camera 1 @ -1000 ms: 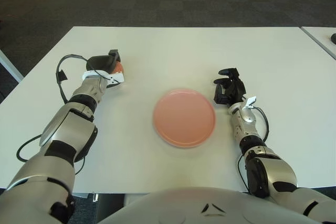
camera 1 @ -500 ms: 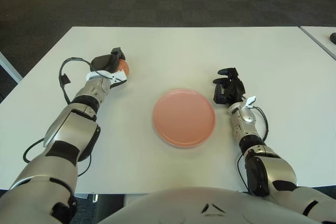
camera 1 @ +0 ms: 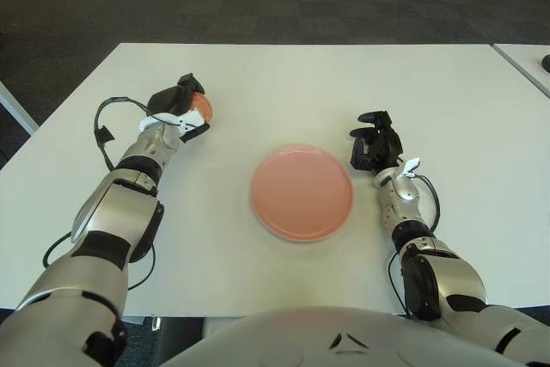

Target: Put the apple into the plate.

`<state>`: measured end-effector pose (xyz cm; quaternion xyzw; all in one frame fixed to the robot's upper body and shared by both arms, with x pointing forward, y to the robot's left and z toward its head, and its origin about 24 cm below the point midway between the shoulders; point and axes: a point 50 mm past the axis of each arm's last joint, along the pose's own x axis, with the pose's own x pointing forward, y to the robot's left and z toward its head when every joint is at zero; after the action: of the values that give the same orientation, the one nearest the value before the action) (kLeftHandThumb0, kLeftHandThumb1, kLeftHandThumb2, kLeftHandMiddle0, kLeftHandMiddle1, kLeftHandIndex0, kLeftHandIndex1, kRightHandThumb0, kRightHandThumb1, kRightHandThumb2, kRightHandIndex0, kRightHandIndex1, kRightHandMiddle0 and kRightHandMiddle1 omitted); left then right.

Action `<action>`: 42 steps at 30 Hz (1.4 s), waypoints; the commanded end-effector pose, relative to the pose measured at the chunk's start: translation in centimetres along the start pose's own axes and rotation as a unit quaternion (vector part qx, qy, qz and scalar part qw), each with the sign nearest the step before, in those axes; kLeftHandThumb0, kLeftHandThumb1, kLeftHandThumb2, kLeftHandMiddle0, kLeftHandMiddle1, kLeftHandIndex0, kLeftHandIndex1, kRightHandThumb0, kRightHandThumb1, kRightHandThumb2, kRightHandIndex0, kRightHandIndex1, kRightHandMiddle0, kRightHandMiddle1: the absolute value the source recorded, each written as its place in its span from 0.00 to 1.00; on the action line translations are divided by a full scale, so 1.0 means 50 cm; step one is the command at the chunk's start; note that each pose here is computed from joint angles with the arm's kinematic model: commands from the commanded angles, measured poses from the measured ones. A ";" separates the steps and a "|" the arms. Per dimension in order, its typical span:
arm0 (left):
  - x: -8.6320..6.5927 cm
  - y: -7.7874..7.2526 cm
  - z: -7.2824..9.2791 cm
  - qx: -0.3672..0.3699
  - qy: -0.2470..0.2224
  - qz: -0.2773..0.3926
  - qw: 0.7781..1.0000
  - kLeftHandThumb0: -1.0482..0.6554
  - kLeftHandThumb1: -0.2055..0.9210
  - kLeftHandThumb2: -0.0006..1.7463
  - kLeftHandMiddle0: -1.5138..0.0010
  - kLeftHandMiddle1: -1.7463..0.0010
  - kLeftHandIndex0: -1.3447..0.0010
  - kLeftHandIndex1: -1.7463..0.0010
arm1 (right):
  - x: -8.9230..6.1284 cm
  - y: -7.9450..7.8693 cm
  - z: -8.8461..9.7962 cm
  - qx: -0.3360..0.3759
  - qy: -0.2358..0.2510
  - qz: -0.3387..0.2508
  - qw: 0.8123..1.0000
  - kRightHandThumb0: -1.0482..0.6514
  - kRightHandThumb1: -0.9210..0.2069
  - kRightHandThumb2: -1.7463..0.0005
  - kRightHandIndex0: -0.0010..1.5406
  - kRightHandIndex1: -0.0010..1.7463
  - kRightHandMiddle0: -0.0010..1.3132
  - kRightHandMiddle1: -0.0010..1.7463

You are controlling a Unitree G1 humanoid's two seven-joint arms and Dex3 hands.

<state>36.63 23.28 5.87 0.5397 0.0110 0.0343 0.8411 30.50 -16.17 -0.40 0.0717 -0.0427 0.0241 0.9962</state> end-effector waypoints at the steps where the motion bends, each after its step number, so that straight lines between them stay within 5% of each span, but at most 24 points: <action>1: 0.005 0.012 0.006 -0.021 -0.006 0.015 1.000 0.62 0.22 0.92 0.44 0.07 0.56 0.00 | -0.015 -0.004 -0.023 0.012 0.031 -0.010 0.999 0.93 0.68 0.13 0.48 1.00 0.74 1.00; 9: 0.015 0.037 0.019 -0.076 -0.018 0.042 0.996 0.62 0.22 0.91 0.43 0.07 0.56 0.00 | -0.016 -0.006 -0.026 0.013 0.036 -0.015 0.999 0.93 0.68 0.13 0.48 1.00 0.74 1.00; 25: 0.028 0.109 0.116 -0.255 -0.139 0.079 0.954 0.61 0.21 0.93 0.43 0.05 0.55 0.00 | -0.015 -0.002 -0.023 0.015 0.030 -0.007 0.999 0.93 0.68 0.14 0.48 1.00 0.73 1.00; 42: -0.051 0.147 0.217 -0.357 -0.284 0.082 0.886 0.61 0.18 0.94 0.42 0.06 0.54 0.00 | -0.015 0.001 -0.027 0.017 0.036 -0.005 0.999 0.93 0.68 0.14 0.48 1.00 0.73 1.00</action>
<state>35.24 16.76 15.64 0.2083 -0.2582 -0.0370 0.9426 30.65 -16.02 -0.41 0.0753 -0.0393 0.0298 0.9959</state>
